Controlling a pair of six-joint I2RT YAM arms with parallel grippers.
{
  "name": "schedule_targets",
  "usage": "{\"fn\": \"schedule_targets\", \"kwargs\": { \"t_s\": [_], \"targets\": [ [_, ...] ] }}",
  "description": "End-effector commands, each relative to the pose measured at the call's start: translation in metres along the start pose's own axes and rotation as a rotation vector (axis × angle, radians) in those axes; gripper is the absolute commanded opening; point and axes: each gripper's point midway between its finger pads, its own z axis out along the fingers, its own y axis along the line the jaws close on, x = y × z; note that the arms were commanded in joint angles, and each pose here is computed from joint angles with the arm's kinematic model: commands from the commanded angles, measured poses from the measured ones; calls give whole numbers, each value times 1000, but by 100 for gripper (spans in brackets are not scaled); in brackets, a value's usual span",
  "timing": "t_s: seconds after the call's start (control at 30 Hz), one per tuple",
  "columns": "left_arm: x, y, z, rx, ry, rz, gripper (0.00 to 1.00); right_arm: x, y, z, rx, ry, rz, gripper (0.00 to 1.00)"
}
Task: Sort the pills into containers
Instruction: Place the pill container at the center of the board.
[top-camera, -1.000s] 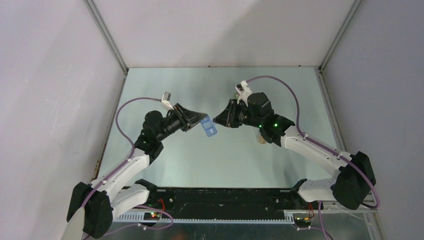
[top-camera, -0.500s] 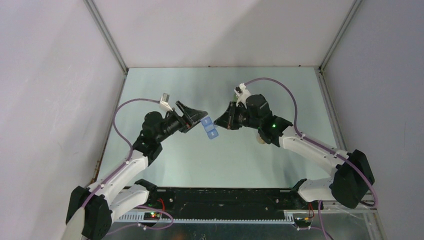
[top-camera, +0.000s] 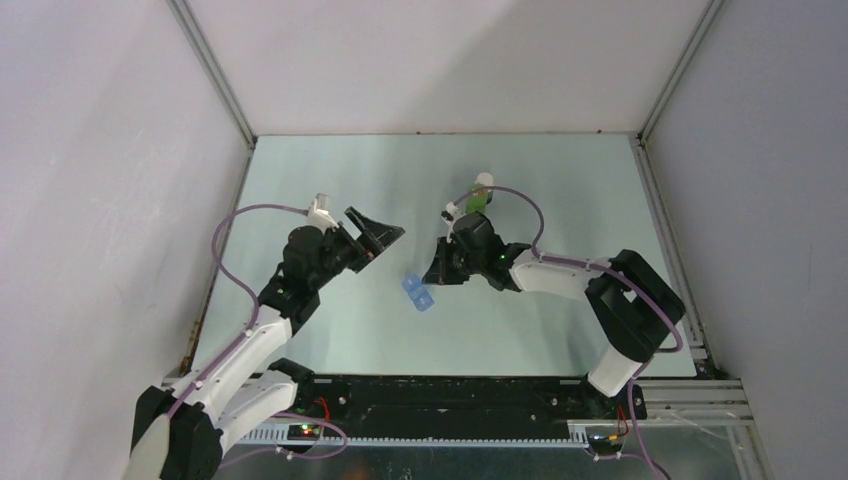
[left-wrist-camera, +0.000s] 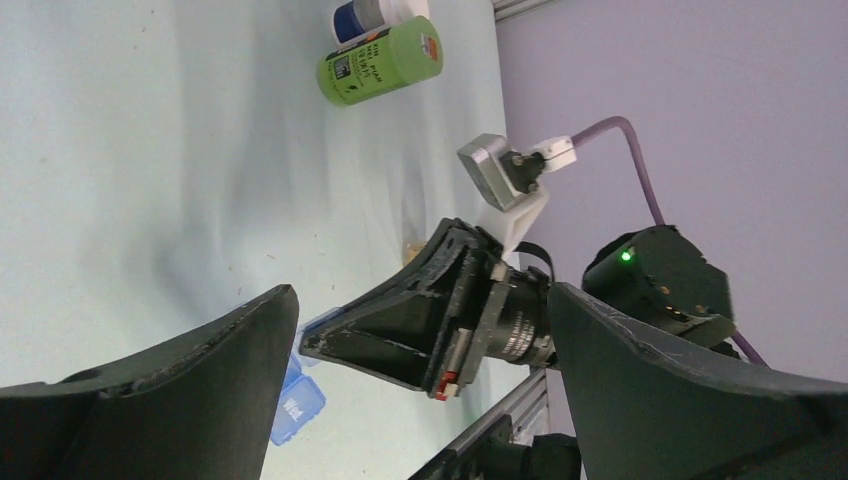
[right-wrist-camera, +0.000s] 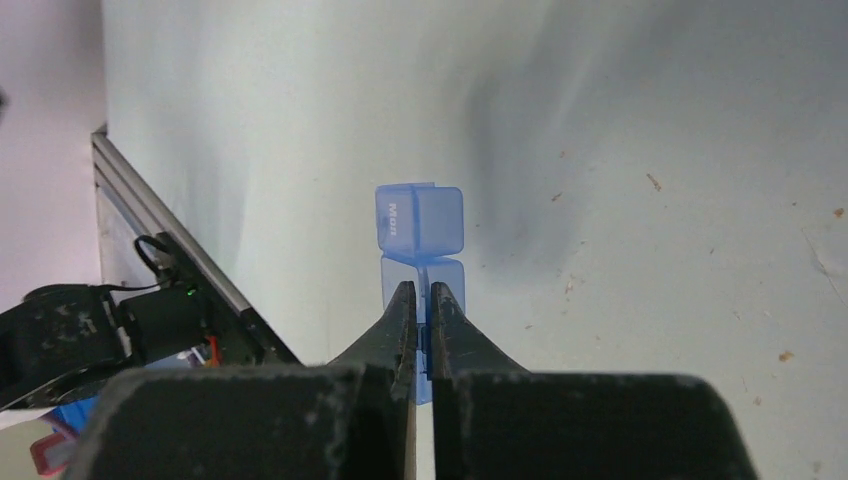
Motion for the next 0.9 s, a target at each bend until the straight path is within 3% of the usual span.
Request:
{"fn": "schedule_targets", "kwargs": {
  "t_s": [0.0, 0.3, 0.37, 0.43, 0.5, 0.57, 0.7, 0.87],
  "targets": [
    [-9, 1, -4, -5, -44, 40, 99, -5, -1, 18, -29, -32, -48, 0],
    [-8, 0, -5, 1, -35, 46, 99, 5, -11, 39, -34, -10, -9, 0],
    [-8, 0, -6, 1, -36, 50, 99, 4, -13, 39, -19, -15, -1, 9],
    [-8, -1, -8, 2, -36, 53, 99, 2, -12, 37, -13, -26, -6, 27],
    [-8, -1, -8, 4, -38, 59, 99, -1, -9, 34, -5, -42, -20, 53],
    [-9, -2, -9, 5, -41, 66, 100, -7, -2, 26, -14, -63, -39, 63],
    [-11, -1, -10, -5, -49, 76, 99, -25, 3, 5, 7, -118, -47, 72],
    [-18, 0, -13, -21, -78, 100, 100, -51, -16, -32, 134, -198, 9, 74]
  ]
}}
